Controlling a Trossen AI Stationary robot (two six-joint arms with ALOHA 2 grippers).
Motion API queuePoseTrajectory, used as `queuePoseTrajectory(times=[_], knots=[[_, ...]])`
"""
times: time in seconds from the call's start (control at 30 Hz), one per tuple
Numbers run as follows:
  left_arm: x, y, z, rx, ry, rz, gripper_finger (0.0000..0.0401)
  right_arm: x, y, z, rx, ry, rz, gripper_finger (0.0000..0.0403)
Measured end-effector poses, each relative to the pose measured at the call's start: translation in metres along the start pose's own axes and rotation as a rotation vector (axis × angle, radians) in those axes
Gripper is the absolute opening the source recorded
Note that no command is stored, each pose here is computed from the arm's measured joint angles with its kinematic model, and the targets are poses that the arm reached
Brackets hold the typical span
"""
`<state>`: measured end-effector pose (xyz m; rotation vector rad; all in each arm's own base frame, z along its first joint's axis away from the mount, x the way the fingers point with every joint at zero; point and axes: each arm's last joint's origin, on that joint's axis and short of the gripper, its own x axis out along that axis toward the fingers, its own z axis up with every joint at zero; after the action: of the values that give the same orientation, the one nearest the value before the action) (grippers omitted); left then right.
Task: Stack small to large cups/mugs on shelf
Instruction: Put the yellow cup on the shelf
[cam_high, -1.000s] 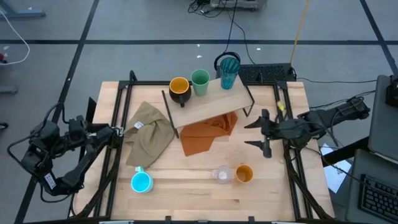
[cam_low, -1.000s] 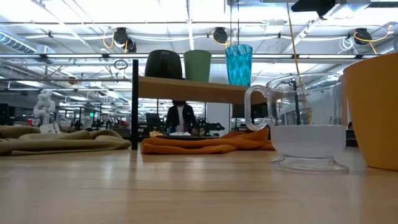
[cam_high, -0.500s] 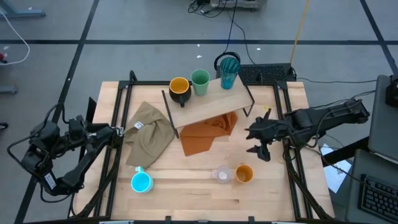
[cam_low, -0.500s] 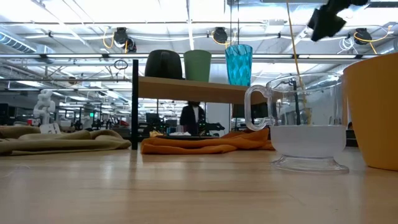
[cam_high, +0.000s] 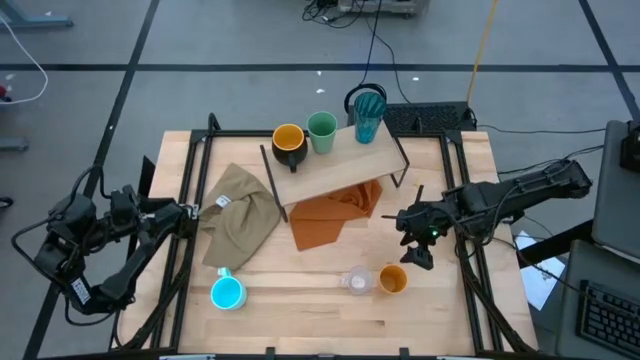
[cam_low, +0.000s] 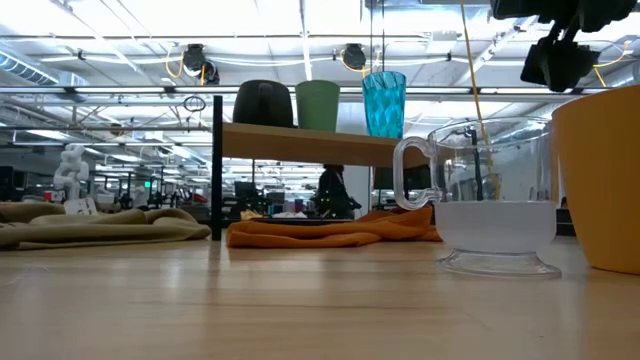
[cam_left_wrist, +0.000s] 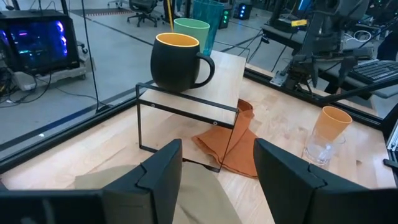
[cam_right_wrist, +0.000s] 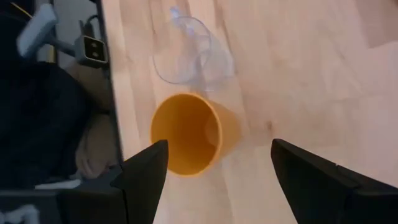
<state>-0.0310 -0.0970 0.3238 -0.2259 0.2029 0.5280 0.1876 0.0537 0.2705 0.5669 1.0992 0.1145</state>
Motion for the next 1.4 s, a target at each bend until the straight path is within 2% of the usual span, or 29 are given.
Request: queuePoseTrajectory(times=[0.1,0.3,0.37,0.57,0.7,1.0,1.2,1.4], knots=[[0.000,0.000,0.000,0.000,0.000,0.000,0.0200,0.006,-0.001,0.001,0.015,-0.029,0.030,0.0274],[0.000,0.000,0.000,0.001,0.000,0.000,0.0200,0.014,0.004,0.006,-0.001,-0.064,0.202,0.0274],[0.000,0.000,0.000,0.001,0.001,0.000,0.0200,0.015,0.005,0.006,0.012,-0.059,0.215,0.0274],[0.000,0.000,0.000,0.003,0.001,0.000,0.0200,0.017,0.002,-0.005,0.031,0.027,0.149,0.0274],[0.000,0.000,0.000,0.001,0.001,0.000,0.0200,0.021,0.001,-0.009,0.044,0.027,0.066,0.0274],[0.000,0.000,0.002,0.004,-0.014,0.001,0.0200,0.038,0.004,-0.012,0.104,0.088,0.014,0.0274],[0.000,0.000,0.003,0.006,-0.025,0.001,0.0200,0.037,0.010,-0.012,0.113,0.089,0.028,0.0274],[0.000,0.000,0.003,-0.020,-0.025,0.000,0.0200,0.042,0.007,-0.013,0.122,0.103,-0.023,0.0274]])
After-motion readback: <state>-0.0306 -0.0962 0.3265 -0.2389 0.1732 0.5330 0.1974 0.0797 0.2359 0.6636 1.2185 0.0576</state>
